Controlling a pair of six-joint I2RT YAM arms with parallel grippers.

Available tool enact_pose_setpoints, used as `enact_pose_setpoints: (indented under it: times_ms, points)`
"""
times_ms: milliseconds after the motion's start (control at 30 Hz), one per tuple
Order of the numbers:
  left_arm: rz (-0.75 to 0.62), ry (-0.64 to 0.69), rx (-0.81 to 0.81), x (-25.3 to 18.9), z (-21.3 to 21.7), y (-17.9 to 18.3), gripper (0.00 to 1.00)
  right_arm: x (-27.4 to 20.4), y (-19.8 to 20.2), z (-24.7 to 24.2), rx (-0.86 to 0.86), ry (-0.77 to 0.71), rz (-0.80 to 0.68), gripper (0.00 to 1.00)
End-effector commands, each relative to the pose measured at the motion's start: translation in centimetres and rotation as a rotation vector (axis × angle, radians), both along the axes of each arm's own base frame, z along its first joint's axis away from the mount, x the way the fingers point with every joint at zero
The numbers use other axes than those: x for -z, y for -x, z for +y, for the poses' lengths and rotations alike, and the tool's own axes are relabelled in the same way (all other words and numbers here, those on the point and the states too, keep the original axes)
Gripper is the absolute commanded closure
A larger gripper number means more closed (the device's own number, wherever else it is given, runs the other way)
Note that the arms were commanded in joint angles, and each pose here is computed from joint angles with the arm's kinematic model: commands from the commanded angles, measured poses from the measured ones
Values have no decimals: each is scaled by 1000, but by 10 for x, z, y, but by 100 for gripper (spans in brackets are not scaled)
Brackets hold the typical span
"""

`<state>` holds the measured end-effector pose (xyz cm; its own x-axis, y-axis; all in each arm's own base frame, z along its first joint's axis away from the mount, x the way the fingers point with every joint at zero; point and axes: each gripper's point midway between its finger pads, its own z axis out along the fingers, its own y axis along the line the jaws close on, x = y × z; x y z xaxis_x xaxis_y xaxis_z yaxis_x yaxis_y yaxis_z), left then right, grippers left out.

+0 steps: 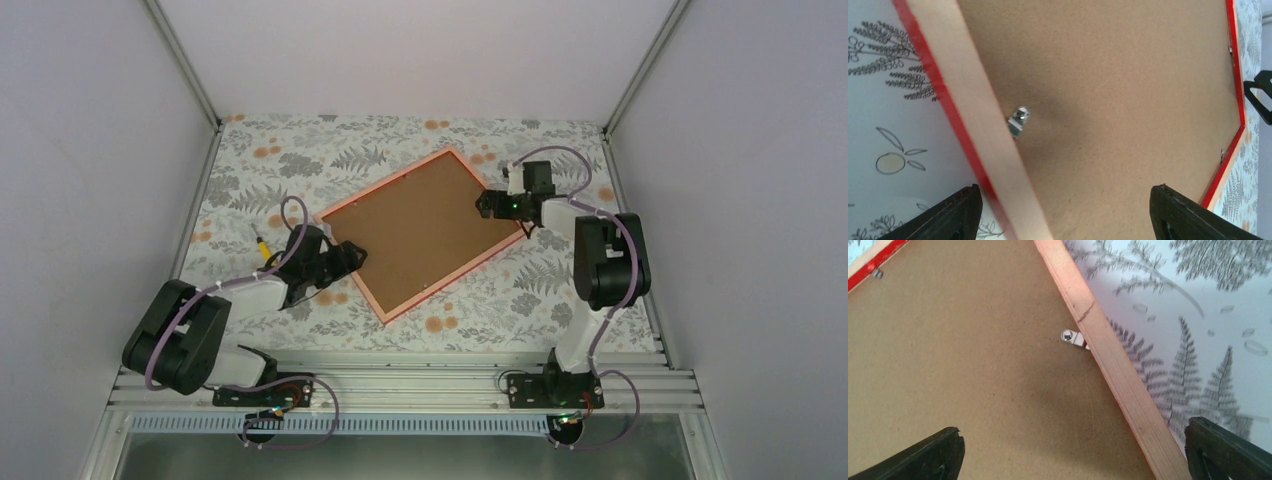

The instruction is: Take the photo out of the frame

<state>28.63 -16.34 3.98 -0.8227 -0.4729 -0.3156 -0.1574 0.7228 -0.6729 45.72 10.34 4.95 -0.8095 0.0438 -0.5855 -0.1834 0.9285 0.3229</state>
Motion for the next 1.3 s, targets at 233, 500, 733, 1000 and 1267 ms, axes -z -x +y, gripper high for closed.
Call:
enact_pose_setpoints:
  times_ms: [233,500,733,1000,1267]
  points:
    - [-14,-204,21,-4,13,-23,11,10,79,7,-5,-113,127,0]
    - [-7,-355,-28,-7,36,-29,7,-11,113,11,21,-195,87,0]
    - [12,-438,-76,-10,57,-26,4,-2,139,26,-27,-248,110,0]
    - [15,-541,-139,-30,88,-24,0,-18,142,25,-18,-225,6,2]
    - [88,-631,-262,-43,147,-21,0,-19,149,35,-38,-225,-30,2]
